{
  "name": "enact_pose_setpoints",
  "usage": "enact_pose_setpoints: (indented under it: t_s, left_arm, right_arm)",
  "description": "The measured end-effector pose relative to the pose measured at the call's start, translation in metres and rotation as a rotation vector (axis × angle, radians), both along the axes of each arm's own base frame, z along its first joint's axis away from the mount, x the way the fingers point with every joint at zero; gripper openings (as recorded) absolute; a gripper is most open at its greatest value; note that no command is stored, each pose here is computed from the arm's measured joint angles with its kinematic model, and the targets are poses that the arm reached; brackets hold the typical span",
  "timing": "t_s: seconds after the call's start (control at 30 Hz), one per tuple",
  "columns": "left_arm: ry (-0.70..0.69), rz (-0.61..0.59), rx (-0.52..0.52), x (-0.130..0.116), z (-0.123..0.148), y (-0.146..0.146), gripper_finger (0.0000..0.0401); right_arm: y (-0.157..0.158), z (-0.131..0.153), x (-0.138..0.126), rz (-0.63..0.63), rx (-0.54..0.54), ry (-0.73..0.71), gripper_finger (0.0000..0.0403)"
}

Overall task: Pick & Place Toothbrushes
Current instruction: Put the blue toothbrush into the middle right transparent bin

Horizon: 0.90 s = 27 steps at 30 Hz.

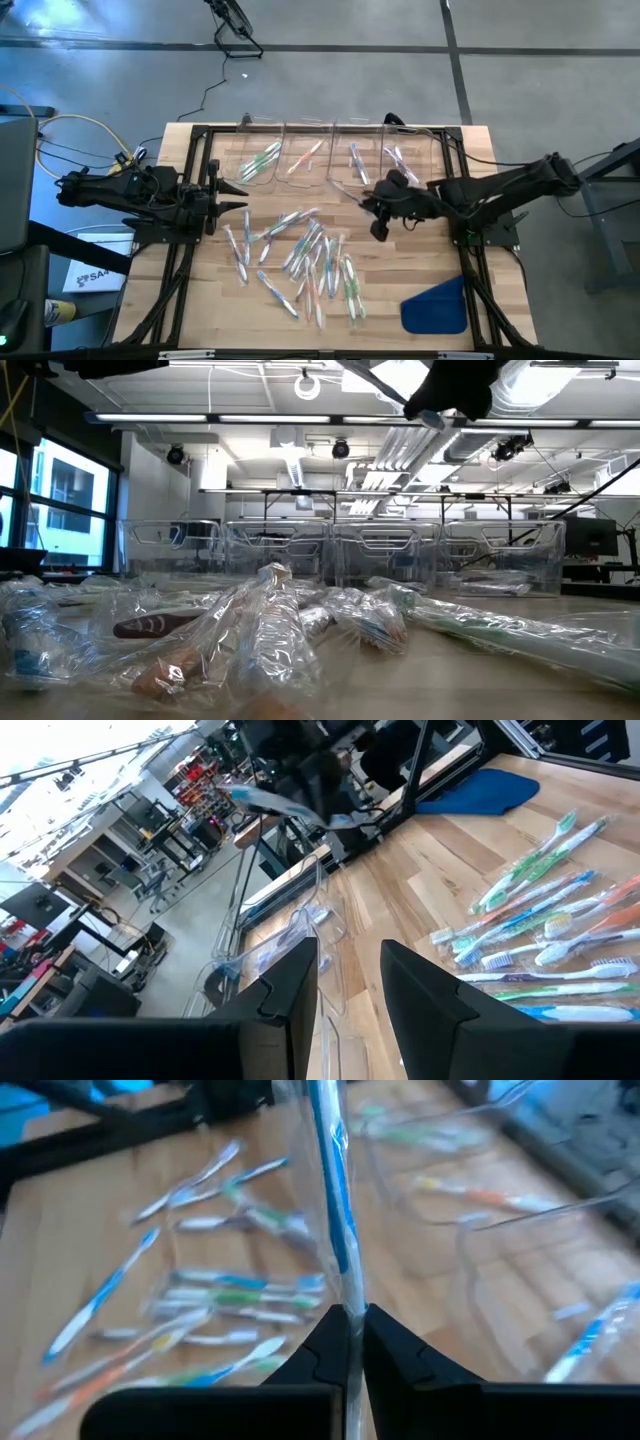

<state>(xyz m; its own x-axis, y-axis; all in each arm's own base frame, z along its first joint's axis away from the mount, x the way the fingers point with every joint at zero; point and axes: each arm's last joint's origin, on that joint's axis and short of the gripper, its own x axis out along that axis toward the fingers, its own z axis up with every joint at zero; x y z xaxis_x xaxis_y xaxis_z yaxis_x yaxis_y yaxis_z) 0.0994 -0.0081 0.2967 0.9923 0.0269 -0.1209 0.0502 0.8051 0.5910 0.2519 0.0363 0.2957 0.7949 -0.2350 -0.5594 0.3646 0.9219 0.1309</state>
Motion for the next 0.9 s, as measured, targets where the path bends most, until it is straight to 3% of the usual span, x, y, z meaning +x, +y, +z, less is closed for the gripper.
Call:
enact_pose_setpoints:
  t_s: [0.47, 0.7, 0.9]
  left_arm:
    - [0.000, -0.001, -0.031, 0.000, 0.000, 0.000, 0.0108]
    - [-0.003, 0.001, -0.035, 0.000, 0.000, 0.000, 0.0108]
    - [-0.067, 0.011, -0.120, 0.003, 0.006, 0.000, 0.0108]
  right_arm:
    - [-0.024, 0.009, 0.002, -0.125, -0.067, -0.073, 0.0008]
    - [-0.044, 0.015, 0.007, -0.282, -0.108, -0.154, 0.0008]
    - [-0.065, 0.019, 0.008, -0.397, -0.122, -0.207, 0.0008]
